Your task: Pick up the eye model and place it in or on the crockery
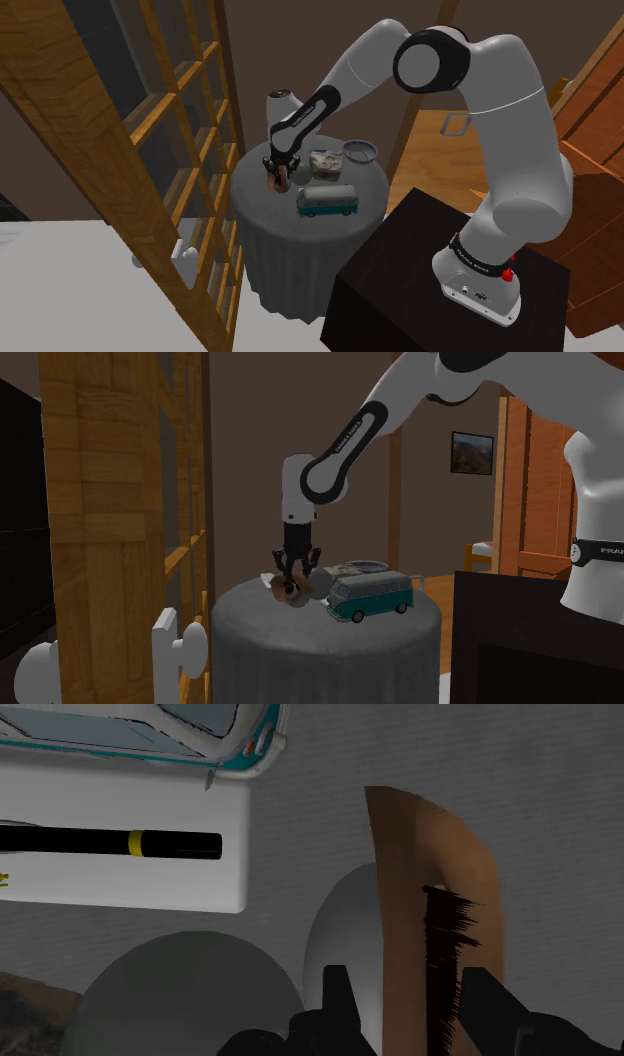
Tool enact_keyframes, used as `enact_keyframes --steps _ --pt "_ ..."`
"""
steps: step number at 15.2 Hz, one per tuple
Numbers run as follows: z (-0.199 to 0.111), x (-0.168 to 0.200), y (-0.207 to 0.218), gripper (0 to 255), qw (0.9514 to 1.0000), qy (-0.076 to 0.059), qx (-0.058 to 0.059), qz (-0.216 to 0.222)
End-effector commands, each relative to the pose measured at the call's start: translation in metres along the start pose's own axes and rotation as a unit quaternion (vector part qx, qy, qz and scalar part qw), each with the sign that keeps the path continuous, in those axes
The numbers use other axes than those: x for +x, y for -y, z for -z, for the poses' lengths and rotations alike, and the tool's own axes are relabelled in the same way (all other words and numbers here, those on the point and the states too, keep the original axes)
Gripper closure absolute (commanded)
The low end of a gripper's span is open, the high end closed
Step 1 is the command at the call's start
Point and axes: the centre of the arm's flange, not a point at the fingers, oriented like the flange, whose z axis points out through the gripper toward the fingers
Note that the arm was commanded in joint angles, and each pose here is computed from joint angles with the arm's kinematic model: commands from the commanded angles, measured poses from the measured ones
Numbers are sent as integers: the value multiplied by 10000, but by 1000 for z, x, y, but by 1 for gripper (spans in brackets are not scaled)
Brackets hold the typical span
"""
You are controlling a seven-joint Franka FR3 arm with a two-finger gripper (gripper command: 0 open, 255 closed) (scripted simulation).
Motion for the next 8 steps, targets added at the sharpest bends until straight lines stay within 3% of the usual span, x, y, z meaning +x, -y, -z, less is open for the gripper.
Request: enact_keyframes --steps 1,8 --pt "9 -1 0 255 10000 6 0 6" --pt "46 0 0 255 10000 6 0 6"
